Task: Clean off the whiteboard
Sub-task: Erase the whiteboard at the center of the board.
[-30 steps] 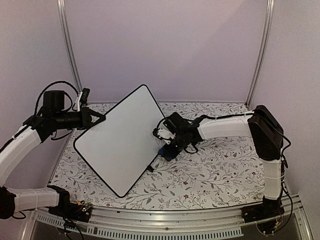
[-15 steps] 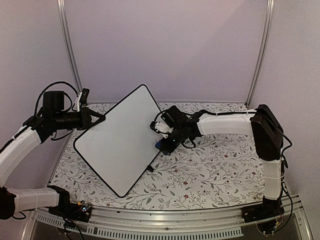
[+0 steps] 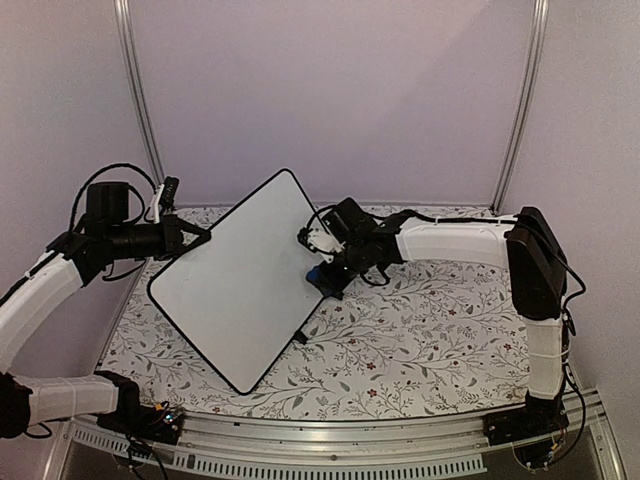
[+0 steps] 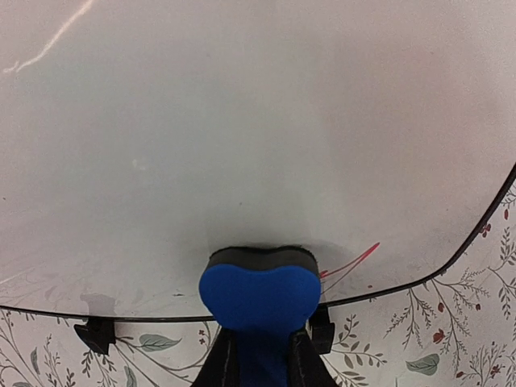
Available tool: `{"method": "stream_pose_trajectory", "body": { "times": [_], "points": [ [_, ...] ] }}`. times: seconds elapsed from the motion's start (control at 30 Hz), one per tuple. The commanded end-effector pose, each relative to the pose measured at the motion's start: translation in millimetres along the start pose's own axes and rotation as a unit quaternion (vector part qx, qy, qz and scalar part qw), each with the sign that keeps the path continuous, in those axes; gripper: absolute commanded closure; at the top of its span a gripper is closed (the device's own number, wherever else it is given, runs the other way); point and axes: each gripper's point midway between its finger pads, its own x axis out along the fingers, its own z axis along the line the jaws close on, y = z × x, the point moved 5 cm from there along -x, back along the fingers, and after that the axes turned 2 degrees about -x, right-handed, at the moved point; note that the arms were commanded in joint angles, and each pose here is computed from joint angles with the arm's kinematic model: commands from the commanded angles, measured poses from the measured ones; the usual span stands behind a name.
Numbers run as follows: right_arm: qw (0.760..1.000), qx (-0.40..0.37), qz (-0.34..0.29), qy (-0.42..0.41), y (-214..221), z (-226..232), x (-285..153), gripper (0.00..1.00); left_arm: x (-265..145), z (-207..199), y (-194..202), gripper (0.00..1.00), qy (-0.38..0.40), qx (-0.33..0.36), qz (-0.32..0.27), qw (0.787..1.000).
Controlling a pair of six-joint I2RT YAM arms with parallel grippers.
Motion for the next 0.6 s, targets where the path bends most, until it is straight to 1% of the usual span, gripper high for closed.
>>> {"method": "stream_pose_trajectory", "body": {
  "times": [0.0, 0.17, 0.43, 0.57],
  "points": [
    [0.997, 0.005, -0.07, 0.014, -38, -13, -24, 0.91, 1, -15, -5, 1.0, 0.047, 0.021, 0.004, 0.999],
    [0.998, 0.005, -0.07, 0.001, -38, -14, -23, 0.91, 1, -16, -7, 1.0, 0.047, 0.022, 0.003, 0.999],
    [0.999, 0.007, 0.003, -0.033, 7, -5, 8, 0.91, -2, -19, -8, 1.0, 0.048, 0.022, 0.002, 0.999],
    [0.999, 0.008, 0.023, -0.041, 23, -1, 14, 0.91, -3, -21, -9, 1.0, 0.048, 0.024, 0.001, 0.999]
  ]
}}
